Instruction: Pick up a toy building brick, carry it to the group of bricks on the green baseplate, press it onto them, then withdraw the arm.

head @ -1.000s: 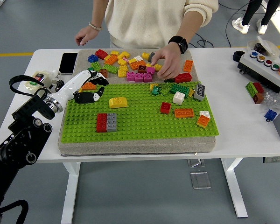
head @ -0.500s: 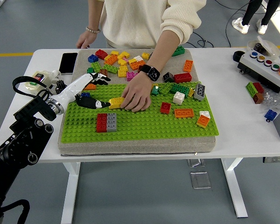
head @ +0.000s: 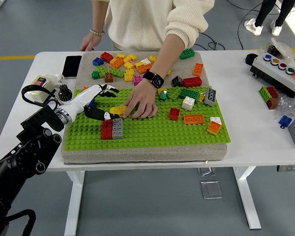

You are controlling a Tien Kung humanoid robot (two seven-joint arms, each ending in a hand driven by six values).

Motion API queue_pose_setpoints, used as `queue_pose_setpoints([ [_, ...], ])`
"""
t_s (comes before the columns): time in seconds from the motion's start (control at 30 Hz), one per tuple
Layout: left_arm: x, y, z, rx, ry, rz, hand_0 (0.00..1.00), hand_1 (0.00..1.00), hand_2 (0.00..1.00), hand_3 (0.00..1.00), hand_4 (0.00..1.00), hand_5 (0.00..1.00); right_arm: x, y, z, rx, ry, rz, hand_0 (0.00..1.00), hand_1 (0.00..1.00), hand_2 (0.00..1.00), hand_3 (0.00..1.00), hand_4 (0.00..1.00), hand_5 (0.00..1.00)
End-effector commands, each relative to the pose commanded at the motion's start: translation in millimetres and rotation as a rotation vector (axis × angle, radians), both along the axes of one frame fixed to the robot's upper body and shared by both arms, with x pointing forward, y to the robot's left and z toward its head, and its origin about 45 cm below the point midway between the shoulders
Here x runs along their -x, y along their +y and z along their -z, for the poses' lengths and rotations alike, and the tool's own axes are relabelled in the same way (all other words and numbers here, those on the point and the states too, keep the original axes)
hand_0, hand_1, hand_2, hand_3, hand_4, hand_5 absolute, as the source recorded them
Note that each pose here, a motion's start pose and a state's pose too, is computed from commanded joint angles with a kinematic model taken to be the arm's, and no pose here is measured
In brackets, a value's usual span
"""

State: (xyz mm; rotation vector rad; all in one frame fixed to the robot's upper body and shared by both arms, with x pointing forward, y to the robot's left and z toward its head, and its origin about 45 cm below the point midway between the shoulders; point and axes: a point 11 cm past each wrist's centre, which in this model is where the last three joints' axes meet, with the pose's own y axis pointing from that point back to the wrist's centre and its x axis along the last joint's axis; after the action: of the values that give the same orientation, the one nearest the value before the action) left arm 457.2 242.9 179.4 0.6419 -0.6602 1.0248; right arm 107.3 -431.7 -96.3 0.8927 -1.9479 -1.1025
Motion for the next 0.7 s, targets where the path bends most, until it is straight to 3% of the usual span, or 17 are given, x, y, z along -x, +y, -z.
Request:
queue_pose_setpoints([
  [0.7,-6.9,0.6,9.8,-0.028,0.026,-0.024,0.773,0.764,0.735,0.760,0.966,0.175,-1.1,-0.3,-0.4,0.000,-0.007,0.006,0.732,0.633,0.683,0.614,0.942,0.486],
])
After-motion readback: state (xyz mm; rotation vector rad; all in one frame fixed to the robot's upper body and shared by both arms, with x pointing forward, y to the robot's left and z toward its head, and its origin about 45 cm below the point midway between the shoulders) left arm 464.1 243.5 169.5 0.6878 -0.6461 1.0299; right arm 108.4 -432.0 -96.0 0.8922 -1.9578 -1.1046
